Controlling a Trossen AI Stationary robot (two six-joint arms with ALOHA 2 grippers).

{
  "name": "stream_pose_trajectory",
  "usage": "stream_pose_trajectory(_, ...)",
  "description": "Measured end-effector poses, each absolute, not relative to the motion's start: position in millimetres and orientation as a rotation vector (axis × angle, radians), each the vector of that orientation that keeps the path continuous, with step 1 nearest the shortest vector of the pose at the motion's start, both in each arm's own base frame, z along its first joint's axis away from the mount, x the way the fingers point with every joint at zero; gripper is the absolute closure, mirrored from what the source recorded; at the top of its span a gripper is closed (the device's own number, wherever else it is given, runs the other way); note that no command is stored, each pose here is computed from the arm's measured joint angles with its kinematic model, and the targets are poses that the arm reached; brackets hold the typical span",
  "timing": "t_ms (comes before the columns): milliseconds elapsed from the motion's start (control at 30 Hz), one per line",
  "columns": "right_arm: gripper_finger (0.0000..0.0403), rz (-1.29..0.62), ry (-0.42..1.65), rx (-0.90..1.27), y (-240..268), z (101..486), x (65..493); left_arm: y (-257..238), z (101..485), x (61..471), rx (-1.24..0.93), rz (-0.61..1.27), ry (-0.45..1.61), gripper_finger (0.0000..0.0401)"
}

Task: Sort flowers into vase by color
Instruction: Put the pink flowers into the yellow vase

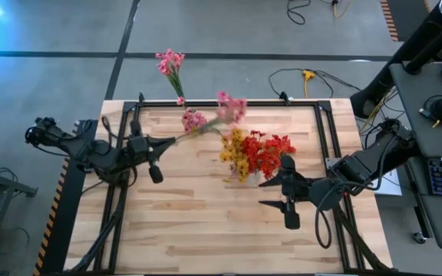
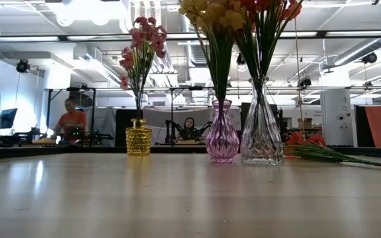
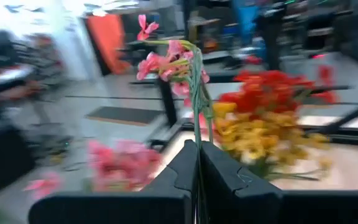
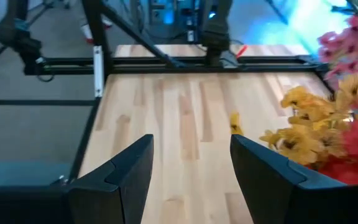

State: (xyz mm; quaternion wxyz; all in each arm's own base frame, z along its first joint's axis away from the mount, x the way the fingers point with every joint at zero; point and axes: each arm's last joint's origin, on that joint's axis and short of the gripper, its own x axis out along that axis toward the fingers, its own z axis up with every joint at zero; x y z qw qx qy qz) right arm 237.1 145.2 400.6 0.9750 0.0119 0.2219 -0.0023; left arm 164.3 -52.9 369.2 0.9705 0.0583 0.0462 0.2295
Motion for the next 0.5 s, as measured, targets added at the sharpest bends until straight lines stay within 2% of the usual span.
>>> stream_pose_trajectory(167, 0.0197, -0.013, 0.429, 0.009, 146.6, 400.8, 239.9, -51.9, 380.2, 156.6, 0.164, 0.555, 0.079, 0.0401)
stream_pose_trajectory(500, 0.0197, -0.011, 0.424, 0.008, 149.2, 398.4, 243.7, -50.3, 389.0, 153.7, 0.193, 0.564, 0.072, 0.0401)
